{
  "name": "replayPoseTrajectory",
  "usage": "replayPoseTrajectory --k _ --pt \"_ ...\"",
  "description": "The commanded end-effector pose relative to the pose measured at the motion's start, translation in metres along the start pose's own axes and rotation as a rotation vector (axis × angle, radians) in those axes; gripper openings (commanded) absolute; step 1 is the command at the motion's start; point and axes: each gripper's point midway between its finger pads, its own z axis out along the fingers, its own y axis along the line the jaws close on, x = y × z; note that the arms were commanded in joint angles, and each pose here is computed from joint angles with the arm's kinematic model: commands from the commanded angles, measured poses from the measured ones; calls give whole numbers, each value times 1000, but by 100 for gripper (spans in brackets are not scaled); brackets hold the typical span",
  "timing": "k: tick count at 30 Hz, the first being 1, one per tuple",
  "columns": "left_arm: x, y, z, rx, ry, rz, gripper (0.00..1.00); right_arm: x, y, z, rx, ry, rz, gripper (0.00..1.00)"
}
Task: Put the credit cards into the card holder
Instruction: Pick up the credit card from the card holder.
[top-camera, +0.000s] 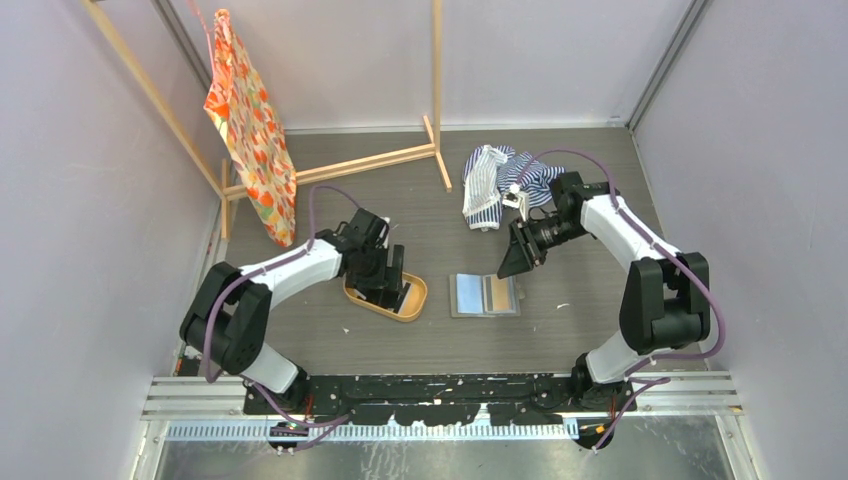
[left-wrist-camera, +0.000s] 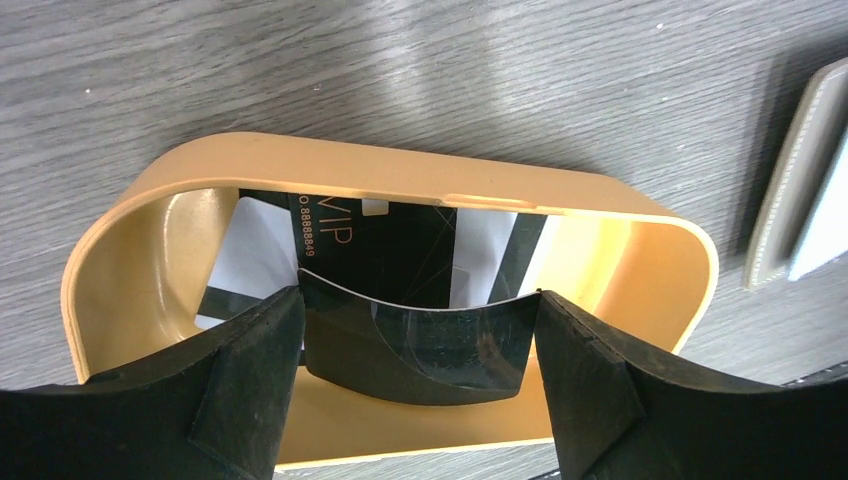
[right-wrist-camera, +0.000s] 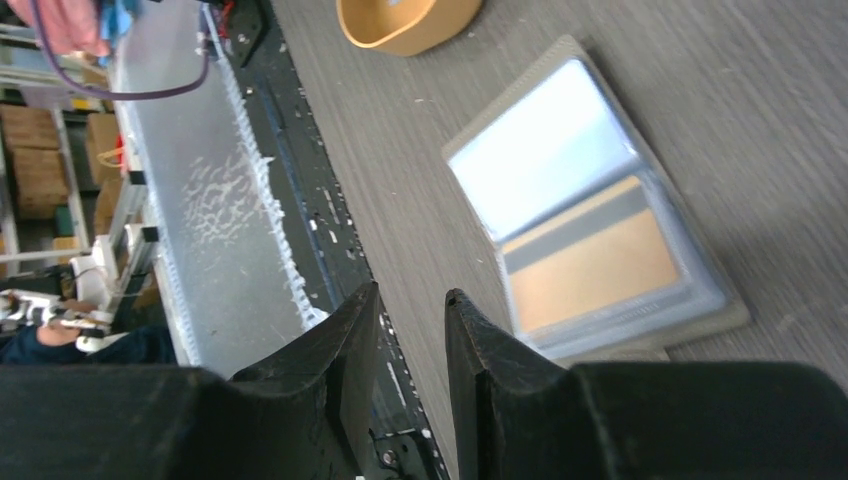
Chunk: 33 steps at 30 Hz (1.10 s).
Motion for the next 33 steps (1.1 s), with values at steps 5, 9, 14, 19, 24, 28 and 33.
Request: replayPoseTrajectory --k 5,9,14,19,24,28,33 --pt "2 -15 0 146 -18 -107 67 -23 45 28 -202 11 -28 36" --pt "4 -15 3 179 -16 -138 66 -38 56 54 -224 31 -28 36" --pt "6 -13 5 207 -14 -173 66 -62 53 90 -132 -15 18 36" --pt "9 -10 8 223 -12 -203 65 -71 61 126 -117 -52 58 37" --pt "11 -8 9 226 -11 -212 64 -63 64 148 -124 -18 86 37" --pt "10 -11 7 246 -20 -218 64 -61 61 152 -121 -5 92 37" --pt "7 -19 2 301 -20 -232 63 -55 55 155 -112 7 98 37"
